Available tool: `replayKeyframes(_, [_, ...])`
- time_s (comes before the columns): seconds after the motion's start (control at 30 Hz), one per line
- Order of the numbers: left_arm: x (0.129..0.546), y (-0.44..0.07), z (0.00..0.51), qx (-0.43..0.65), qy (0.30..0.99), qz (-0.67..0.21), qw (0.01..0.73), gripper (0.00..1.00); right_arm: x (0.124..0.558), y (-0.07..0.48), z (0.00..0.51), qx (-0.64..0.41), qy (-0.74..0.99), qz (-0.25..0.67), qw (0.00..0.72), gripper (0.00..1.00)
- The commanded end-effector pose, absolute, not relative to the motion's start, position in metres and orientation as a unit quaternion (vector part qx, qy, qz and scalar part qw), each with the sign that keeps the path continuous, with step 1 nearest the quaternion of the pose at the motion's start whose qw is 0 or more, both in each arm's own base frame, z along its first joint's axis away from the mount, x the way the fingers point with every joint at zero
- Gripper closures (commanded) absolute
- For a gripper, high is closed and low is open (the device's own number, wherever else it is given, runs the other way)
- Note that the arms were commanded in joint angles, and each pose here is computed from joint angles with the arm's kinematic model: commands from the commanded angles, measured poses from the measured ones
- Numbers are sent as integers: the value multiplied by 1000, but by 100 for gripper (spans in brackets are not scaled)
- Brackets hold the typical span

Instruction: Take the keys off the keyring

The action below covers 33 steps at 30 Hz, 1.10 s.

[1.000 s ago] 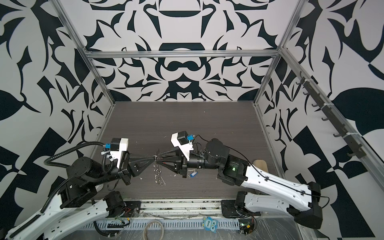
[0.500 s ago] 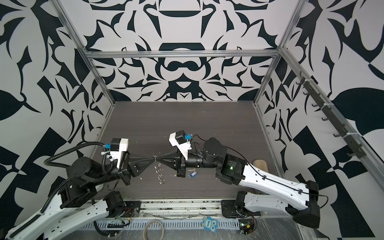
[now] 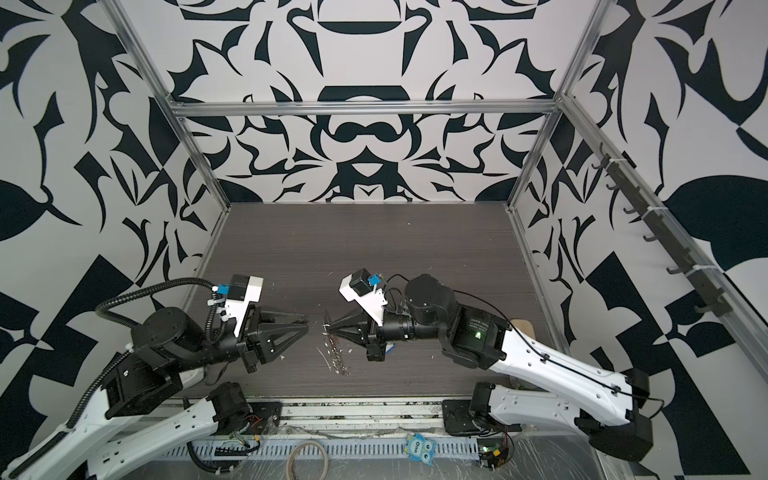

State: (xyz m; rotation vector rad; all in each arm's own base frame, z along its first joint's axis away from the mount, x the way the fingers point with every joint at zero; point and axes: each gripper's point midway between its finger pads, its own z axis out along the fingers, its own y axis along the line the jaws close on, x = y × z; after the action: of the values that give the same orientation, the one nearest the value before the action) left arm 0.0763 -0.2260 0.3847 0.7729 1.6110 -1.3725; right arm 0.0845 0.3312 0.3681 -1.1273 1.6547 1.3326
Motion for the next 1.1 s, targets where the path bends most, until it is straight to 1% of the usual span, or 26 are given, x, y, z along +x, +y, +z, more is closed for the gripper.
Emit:
replayKeyframes(0.0, [73, -230, 367, 333, 684, -524, 383, 67, 76, 324, 378, -465, 639, 509, 341, 100])
replayKeyframes(0.1, [72, -236, 363, 347, 700, -512, 356, 68, 76, 324, 373, -476, 651, 497, 321, 100])
replayKeyframes(0.2, [74, -241, 360, 355, 711, -504, 339, 71, 75, 326, 373, -481, 653, 496, 310, 100])
replayKeyframes(0.37, [72, -249, 358, 365, 714, -507, 316, 75, 77, 328, 377, -482, 653, 495, 312, 100])
replayKeyframes(0.5, [71, -251, 355, 367, 716, -507, 308, 81, 81, 327, 380, -478, 654, 492, 319, 100])
replayKeyframes(0.83, [71, -256, 353, 370, 717, -512, 296, 81, 86, 332, 382, -473, 654, 493, 326, 100])
replayKeyframes(0.93, [71, -257, 353, 370, 717, -511, 296, 88, 87, 333, 382, -472, 654, 494, 326, 100])
replayKeyframes(1.07, [72, -256, 355, 369, 714, -513, 302, 91, 89, 334, 387, -465, 652, 497, 333, 100])
